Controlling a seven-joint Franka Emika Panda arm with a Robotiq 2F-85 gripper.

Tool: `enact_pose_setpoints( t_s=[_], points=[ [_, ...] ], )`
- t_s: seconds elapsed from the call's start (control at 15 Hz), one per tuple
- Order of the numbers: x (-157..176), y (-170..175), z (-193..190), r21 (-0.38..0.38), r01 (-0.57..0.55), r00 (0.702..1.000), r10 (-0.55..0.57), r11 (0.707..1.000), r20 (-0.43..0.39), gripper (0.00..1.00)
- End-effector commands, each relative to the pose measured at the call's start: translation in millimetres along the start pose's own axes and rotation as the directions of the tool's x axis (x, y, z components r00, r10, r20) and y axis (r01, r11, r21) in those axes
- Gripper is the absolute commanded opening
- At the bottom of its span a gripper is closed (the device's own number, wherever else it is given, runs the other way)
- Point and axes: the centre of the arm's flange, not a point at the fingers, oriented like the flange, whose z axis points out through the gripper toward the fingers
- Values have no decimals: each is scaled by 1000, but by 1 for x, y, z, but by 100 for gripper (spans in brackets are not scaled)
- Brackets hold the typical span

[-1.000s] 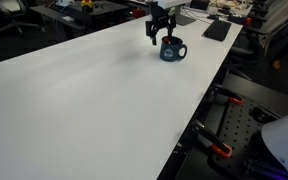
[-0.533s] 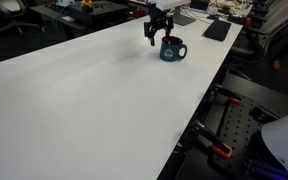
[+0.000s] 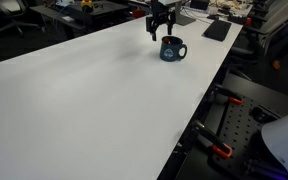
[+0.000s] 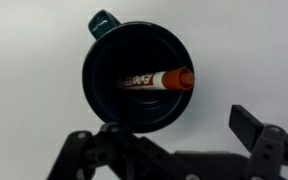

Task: Remove the marker from the cup

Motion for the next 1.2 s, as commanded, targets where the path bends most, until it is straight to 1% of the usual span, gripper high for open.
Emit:
enact_pose_setpoints(
  t_s=[0.0, 0.27, 0.53, 1.0, 1.07, 1.13],
  points=[
    [-23, 12, -21, -31, -26, 1000, 25, 999, -11, 100],
    [-31, 17, -14, -54, -17, 1000, 18, 998, 13, 100],
    [-37, 13, -3, -59, 38, 998, -35, 998, 59, 100],
    [-37, 9, 2, -69, 41, 997, -37, 997, 64, 100],
    [-36, 9, 2, -65, 41, 997, -36, 997, 67, 89],
    [-35, 9, 2, -64, 40, 997, -36, 997, 67, 74]
  ],
)
